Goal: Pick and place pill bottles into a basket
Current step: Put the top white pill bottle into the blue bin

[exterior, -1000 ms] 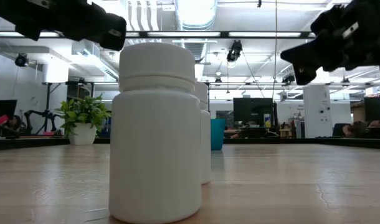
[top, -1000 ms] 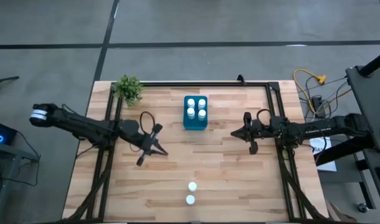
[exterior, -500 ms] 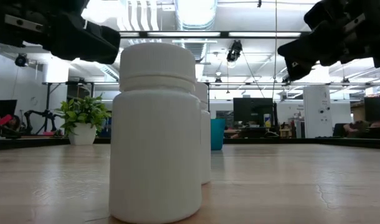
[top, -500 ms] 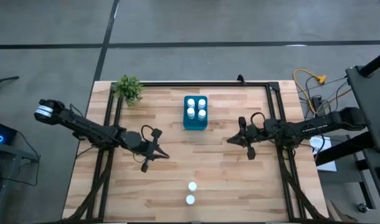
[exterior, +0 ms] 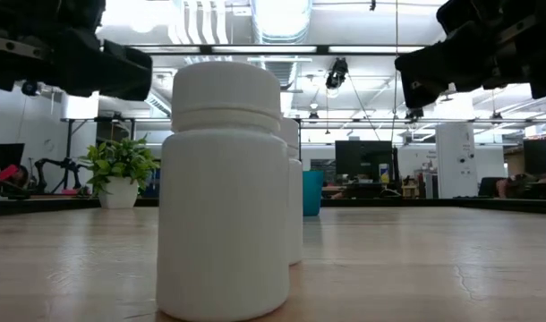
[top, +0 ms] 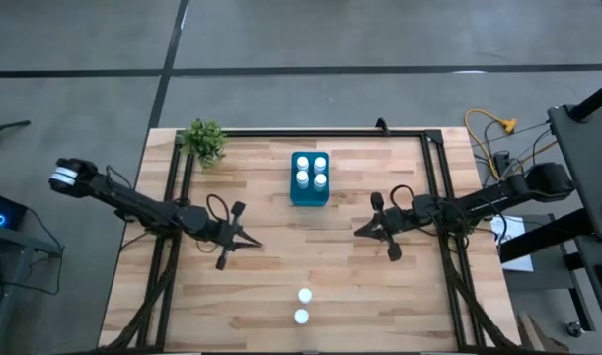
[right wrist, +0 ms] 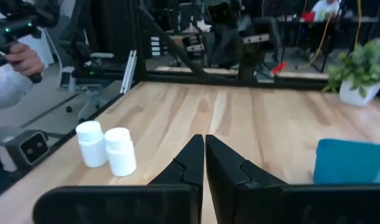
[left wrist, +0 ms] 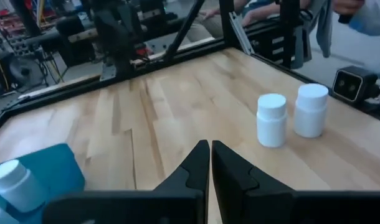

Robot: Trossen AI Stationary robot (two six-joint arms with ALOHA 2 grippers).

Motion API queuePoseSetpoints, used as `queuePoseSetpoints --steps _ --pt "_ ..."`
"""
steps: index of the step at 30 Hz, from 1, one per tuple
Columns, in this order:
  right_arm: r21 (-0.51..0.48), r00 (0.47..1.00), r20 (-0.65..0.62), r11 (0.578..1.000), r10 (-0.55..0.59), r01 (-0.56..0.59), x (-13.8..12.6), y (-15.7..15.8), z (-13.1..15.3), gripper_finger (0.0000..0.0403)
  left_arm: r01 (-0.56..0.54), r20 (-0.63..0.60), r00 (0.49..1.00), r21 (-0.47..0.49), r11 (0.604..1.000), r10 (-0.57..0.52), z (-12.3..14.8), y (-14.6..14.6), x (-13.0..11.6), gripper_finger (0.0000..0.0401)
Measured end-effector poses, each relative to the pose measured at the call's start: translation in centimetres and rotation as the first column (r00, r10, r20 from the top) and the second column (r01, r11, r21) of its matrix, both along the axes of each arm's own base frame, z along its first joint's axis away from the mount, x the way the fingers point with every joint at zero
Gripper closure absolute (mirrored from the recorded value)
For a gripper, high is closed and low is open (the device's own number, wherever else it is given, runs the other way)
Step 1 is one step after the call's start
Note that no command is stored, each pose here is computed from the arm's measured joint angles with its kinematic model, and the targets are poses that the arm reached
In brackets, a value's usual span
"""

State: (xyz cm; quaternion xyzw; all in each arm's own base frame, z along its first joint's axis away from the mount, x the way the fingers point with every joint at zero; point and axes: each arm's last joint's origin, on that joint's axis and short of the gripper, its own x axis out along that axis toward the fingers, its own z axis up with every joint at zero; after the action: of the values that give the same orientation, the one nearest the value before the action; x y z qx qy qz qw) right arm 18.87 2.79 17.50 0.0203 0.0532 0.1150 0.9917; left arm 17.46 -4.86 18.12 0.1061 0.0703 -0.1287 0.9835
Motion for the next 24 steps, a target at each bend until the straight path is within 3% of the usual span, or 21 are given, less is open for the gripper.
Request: queuePoseSetpoints --steps 7,17,24 --pt "-0.039 0.992 0.044 0.992 -0.115 0.117 -0.2 -0.6 0.5 0.0394 0.026 0.037 0.999 -0.016 1.0 -0.025 0.6 0.7 -1.8 0.04" --pt "-0.032 0.984 0.026 0.984 -0.176 0.177 -1.2 -1.9 -0.4 0.0394 0.039 0.05 0.998 -0.051 0.998 -0.037 0.1 1.2 -3.8 0.04" --pt "-0.033 0.992 0.064 0.994 -0.105 0.108 -2.3 -2.0 -1.4 0.0394 0.043 0.042 0.998 -0.074 0.996 -0.04 -0.8 1.3 -4.4 0.04"
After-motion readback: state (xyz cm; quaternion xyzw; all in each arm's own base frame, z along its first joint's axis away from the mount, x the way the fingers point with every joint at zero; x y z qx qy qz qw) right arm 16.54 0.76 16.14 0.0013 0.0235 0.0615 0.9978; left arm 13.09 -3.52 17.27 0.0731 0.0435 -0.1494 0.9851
